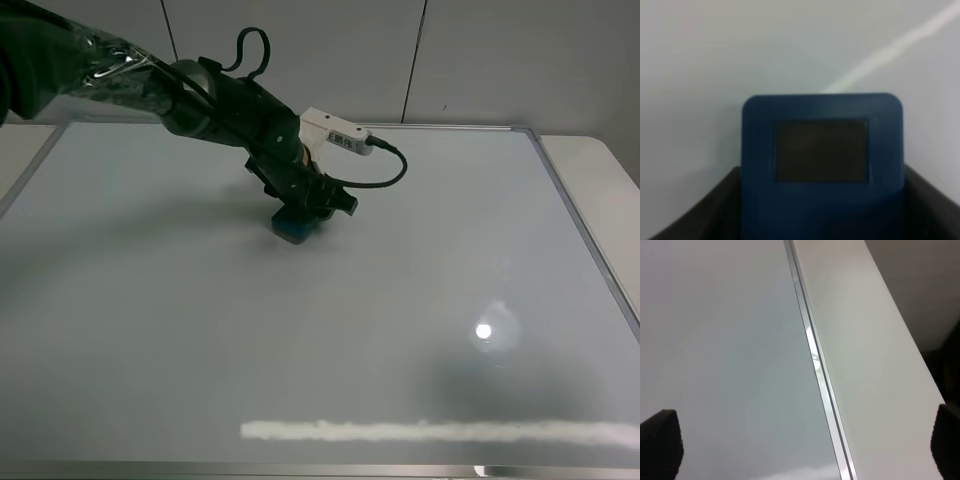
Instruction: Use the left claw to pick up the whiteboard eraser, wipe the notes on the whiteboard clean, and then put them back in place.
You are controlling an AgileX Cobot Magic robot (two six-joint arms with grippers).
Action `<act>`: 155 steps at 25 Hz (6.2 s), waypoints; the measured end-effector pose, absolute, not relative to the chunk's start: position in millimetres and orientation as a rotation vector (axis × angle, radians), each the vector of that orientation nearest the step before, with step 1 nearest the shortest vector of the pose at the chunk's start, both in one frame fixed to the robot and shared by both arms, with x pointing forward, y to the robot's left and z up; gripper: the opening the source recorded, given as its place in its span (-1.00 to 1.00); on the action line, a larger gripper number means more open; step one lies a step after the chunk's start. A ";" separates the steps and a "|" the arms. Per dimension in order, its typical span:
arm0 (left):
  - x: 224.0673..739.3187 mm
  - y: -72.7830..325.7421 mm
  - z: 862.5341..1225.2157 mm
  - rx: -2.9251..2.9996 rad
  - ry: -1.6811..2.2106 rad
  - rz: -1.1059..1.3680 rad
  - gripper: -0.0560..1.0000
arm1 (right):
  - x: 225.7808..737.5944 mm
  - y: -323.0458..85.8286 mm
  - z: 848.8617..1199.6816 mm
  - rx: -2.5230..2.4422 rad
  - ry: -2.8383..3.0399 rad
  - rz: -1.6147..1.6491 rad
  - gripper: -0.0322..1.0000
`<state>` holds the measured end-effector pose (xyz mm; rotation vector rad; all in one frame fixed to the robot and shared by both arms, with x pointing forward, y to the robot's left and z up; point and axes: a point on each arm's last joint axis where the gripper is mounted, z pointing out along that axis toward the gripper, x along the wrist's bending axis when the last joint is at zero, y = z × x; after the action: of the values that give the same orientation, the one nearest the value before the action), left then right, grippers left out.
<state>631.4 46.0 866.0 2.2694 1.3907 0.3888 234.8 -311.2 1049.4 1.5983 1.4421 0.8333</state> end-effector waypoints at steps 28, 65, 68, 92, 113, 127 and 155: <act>597.4 152.0 987.9 2.302 1.803 0.523 0.15 | 234.8 -311.0 1049.4 1.599 1.443 0.836 0.98; 503.8 276.5 895.6 1.994 1.899 0.478 0.15 | 234.8 -311.0 1049.4 1.599 1.443 0.836 0.98; 504.2 276.3 895.8 1.993 1.893 0.481 0.15 | 234.8 -311.0 1049.4 1.599 1.443 0.836 0.98; 503.5 276.4 898.5 1.972 1.909 0.479 0.90 | 234.8 -311.0 1049.4 1.599 1.443 0.836 0.98; 498.5 278.8 906.3 1.981 1.937 0.484 0.98 | 234.8 -311.0 1049.4 1.599 1.443 0.836 0.98; 452.8 287.6 1024.8 1.691 1.732 0.794 0.98 | 234.8 -311.0 1049.4 1.599 1.443 0.836 0.98; 237.1 310.1 1083.0 1.349 1.580 0.899 0.98 | 234.8 -311.0 1049.4 1.599 1.443 0.836 0.98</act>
<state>237.1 310.1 1083.0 1.3486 1.5803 0.8995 234.8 -311.0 1049.4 1.5990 1.4429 0.8357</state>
